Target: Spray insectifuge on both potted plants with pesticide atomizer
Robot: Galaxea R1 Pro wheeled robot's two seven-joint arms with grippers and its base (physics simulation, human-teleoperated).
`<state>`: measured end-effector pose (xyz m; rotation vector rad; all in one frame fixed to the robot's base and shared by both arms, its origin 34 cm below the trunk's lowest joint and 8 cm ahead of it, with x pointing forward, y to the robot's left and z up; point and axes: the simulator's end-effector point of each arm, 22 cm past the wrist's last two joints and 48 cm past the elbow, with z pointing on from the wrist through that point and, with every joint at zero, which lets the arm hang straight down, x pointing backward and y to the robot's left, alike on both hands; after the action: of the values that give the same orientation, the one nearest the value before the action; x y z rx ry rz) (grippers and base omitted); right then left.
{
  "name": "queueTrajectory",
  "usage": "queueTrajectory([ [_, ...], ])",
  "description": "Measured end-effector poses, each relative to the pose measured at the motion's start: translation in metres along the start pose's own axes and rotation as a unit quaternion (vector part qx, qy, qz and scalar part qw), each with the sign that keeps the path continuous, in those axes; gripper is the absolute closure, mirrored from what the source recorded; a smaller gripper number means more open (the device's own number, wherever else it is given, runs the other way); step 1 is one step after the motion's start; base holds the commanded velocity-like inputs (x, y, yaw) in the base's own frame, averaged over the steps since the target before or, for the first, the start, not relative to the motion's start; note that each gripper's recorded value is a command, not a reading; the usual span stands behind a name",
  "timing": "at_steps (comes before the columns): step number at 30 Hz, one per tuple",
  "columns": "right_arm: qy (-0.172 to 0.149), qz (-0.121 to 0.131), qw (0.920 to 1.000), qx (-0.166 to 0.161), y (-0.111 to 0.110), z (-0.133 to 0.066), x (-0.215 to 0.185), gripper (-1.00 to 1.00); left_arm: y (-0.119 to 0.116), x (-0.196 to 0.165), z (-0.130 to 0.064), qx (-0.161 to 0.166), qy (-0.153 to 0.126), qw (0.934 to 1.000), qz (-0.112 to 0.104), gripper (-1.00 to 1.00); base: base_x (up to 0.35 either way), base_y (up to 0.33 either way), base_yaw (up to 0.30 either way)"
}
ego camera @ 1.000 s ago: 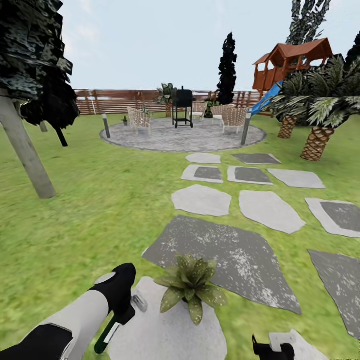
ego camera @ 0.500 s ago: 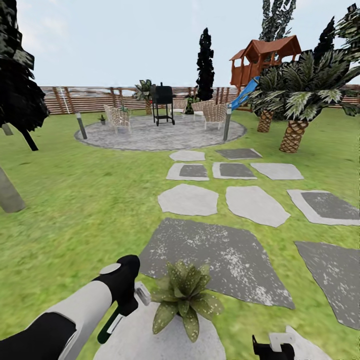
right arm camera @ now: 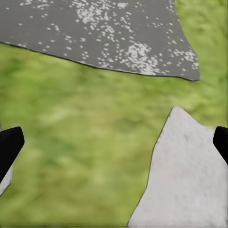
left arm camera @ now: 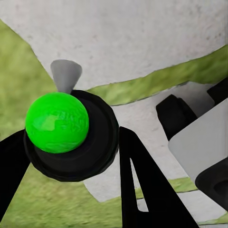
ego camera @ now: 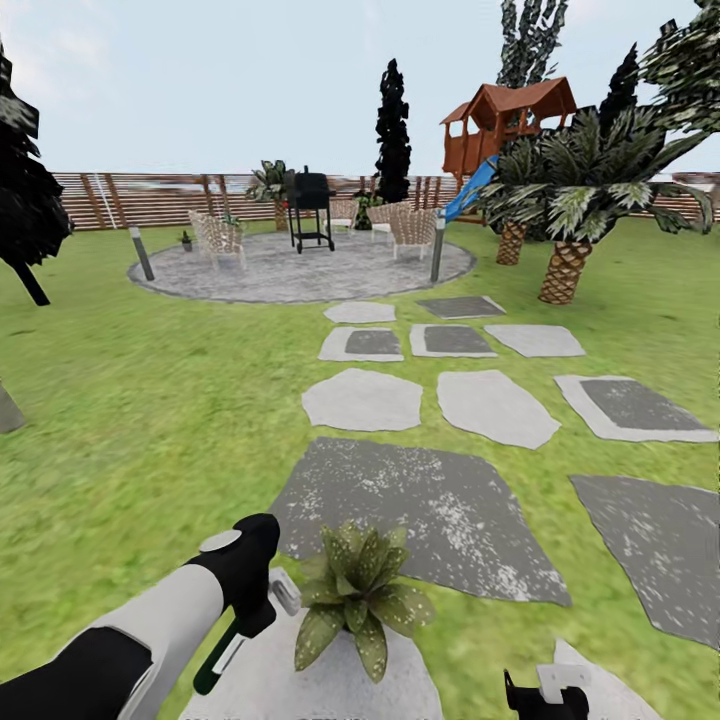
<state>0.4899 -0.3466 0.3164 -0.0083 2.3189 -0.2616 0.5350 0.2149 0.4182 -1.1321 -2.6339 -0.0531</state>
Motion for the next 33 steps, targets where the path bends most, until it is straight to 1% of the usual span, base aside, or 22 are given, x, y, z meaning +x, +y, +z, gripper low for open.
queueTrajectory([
  [5, 0.000, 0.000, 1.0000, 0.000, -0.0005, 0.0002, 0.0002, -1.00, -0.0005, -0.0010, -0.0001, 0.000, -0.001, 1.0000, 0.001, 1.00, -0.274, -0.049, -0.004],
  [7, 0.000, 0.000, 1.0000, 0.000, -0.0002, 0.0002, 0.0002, -1.00, -0.0006, -0.0008, -0.0001, 0.000, 0.000, 1.0000, 0.000, 1.00, -0.249, 0.128, 0.000],
  [10, 0.000, 0.000, 1.0000, 0.000, -0.0005, 0.0000, 0.0000, -1.00, -0.0007, -0.0009, -0.0007, 0.000, -0.001, 1.0000, -0.001, 1.00, -0.014, 0.277, -0.015],
  [12, 0.000, 0.000, 1.0000, 0.000, -0.0007, -0.0001, 0.0000, -1.00, -0.0008, -0.0011, -0.0010, 0.000, -0.001, 1.0000, -0.001, 1.00, 0.093, 0.300, -0.154],
  [19, 0.000, 0.000, 1.0000, 0.000, 0.0002, -0.0003, -0.0001, -1.00, -0.0010, -0.0038, -0.0034, 0.002, -0.007, 1.0000, -0.004, 1.00, 0.165, 0.303, -0.286],
  [33, 0.000, 0.000, 1.0000, 0.000, 0.0000, -0.0002, 0.0000, -1.00, -0.0007, -0.0034, -0.0033, 0.002, -0.006, 1.0000, -0.006, 1.00, 0.173, 0.301, -0.292],
])
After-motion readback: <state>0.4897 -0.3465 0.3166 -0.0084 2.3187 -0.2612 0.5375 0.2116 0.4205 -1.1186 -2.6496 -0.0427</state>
